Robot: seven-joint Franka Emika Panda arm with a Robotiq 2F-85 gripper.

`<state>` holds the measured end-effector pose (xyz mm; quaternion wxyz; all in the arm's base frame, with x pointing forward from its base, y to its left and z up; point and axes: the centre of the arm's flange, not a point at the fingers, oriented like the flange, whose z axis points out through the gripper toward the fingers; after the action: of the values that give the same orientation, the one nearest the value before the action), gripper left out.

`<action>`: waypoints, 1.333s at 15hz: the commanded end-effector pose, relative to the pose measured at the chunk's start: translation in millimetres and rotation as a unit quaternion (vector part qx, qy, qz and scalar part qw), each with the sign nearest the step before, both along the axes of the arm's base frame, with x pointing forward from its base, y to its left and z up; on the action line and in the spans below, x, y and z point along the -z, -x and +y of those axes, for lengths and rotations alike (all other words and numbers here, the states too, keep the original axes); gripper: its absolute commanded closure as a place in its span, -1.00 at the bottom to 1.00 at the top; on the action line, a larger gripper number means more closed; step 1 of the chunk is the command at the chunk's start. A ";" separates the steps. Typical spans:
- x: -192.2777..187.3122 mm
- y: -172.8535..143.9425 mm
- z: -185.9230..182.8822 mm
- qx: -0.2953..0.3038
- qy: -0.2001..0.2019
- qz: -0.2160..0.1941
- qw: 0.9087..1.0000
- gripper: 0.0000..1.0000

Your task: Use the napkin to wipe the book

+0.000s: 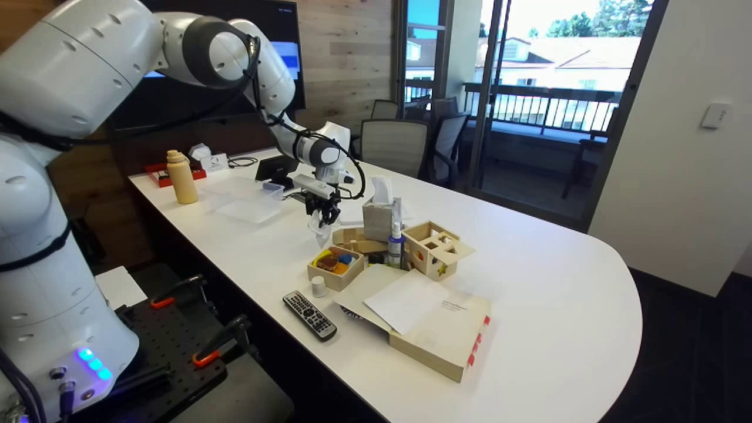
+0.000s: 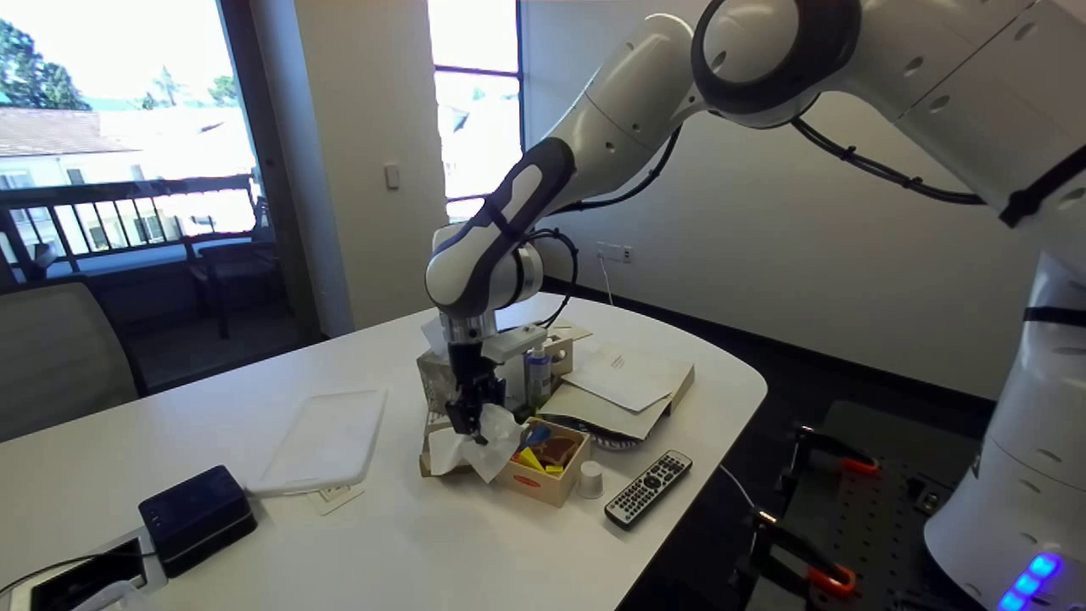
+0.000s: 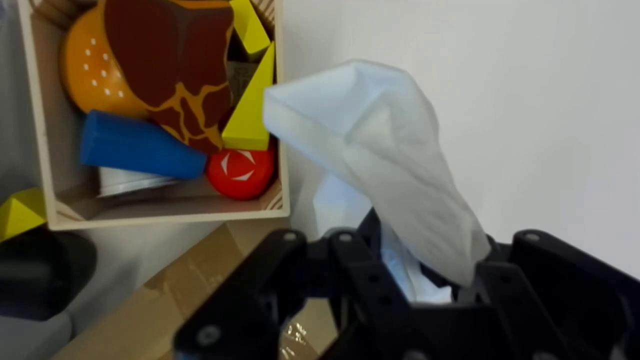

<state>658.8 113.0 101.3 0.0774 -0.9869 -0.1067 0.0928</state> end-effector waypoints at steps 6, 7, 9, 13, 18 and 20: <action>68.3 -29.1 16.3 -0.047 0.020 0.006 0.999 0.94; 70.5 -30.7 18.0 -0.051 0.013 0.008 0.999 0.94; 67.2 -32.5 21.8 -0.059 0.004 0.010 0.998 0.26; 45.9 -35.7 27.2 -0.084 -0.023 0.026 0.996 -0.32; -2.4 -42.3 24.9 -0.099 -0.035 0.027 0.994 -1.00; -23.9 -46.7 19.4 -0.097 -0.032 0.011 0.995 -1.00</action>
<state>702.1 143.0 86.2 0.0918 -0.9691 -0.1983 0.1140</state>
